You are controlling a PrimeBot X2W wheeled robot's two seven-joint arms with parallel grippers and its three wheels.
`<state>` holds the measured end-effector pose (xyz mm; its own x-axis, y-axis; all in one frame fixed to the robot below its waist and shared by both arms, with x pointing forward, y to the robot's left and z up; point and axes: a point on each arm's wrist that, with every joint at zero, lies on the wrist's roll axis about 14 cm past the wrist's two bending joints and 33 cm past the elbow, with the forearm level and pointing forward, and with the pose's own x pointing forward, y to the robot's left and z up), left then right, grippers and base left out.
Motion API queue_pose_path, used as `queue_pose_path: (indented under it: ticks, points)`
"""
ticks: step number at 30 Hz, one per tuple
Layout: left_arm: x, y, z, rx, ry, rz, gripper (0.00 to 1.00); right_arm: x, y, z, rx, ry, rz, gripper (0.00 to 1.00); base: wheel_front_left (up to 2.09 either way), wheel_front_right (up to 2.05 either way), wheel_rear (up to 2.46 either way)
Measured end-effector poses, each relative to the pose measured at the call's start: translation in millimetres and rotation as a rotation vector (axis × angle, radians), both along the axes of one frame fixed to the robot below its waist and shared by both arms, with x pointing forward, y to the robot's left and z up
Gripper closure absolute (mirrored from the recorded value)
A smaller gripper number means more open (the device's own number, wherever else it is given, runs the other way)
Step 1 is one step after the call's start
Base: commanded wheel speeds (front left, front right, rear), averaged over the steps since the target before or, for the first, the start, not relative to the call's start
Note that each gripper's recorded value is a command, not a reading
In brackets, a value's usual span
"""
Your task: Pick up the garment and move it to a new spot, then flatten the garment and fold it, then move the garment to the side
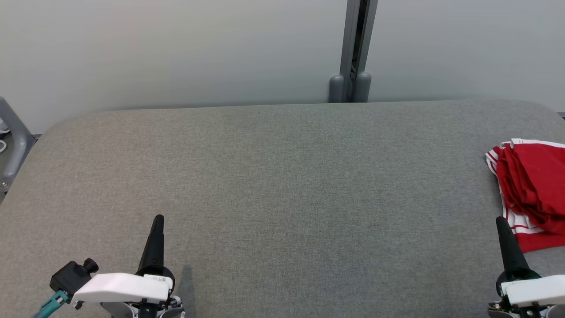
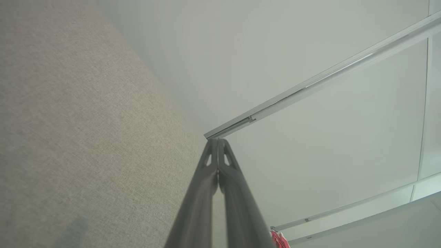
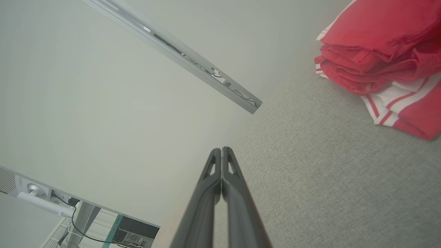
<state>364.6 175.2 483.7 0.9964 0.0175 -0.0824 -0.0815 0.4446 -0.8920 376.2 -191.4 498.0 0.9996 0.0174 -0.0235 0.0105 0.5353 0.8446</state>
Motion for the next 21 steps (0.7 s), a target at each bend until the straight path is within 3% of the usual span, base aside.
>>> queue_pose_path:
  ticks: [21]
  points:
    - [10, -7, 6, -0.186, -0.015, -0.024, 1.00, -4, -20, 0, 0.222, 0.007, -0.046, 1.00, 0.00, 0.00, 0.00]
